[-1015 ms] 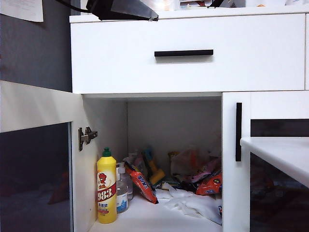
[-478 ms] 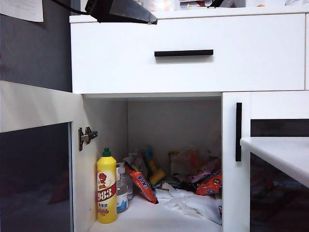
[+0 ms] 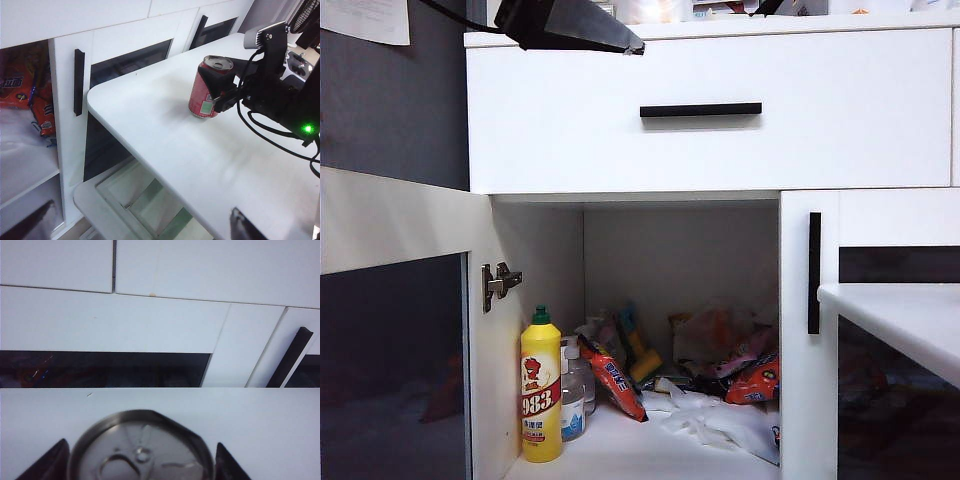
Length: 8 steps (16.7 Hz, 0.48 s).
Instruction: Open the left door of the white cabinet, pick up a can of beverage from the table on the right, place it inside the cabinet, and finally close the cabinet door.
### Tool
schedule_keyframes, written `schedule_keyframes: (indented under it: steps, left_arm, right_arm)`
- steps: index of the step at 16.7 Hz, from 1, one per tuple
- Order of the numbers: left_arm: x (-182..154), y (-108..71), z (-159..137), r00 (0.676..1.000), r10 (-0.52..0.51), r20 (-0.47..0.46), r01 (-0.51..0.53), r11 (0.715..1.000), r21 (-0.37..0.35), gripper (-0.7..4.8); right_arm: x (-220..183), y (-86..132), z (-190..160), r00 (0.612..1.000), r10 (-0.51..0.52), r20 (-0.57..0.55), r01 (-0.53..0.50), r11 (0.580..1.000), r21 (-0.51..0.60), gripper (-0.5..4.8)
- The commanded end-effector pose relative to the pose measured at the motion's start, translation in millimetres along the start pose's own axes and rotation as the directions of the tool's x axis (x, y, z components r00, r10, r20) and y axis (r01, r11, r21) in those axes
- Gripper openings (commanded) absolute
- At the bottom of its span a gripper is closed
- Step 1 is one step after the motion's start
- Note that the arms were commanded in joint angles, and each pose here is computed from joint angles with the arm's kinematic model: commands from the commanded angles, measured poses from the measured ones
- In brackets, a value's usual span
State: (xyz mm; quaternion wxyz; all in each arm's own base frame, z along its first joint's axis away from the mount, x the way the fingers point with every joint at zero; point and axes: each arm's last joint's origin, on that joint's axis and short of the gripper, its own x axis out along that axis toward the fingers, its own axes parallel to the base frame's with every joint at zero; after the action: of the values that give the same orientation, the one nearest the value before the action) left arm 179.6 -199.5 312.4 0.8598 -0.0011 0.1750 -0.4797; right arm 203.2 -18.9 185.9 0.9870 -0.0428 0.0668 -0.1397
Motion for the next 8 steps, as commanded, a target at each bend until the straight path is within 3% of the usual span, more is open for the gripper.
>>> schedule_keyframes:
  steps: [1, 8]
  left_arm:
    - [-1, -0.6, 2, 1.0, -0.003, 0.01, 0.003, 1.0, 0.007, 4.75]
    - [-3, -0.8, 1, 1.0, 0.002, -0.005, -0.002, 1.0, 0.003, 4.75]
  right_arm:
    - [-1, 2, 6, 0.999, 0.025, 0.035, -0.025, 1.0, 0.013, 1.97]
    - [-11, 29, 73, 0.973, 0.185, 0.136, -0.189, 0.982, 0.012, 1.98]
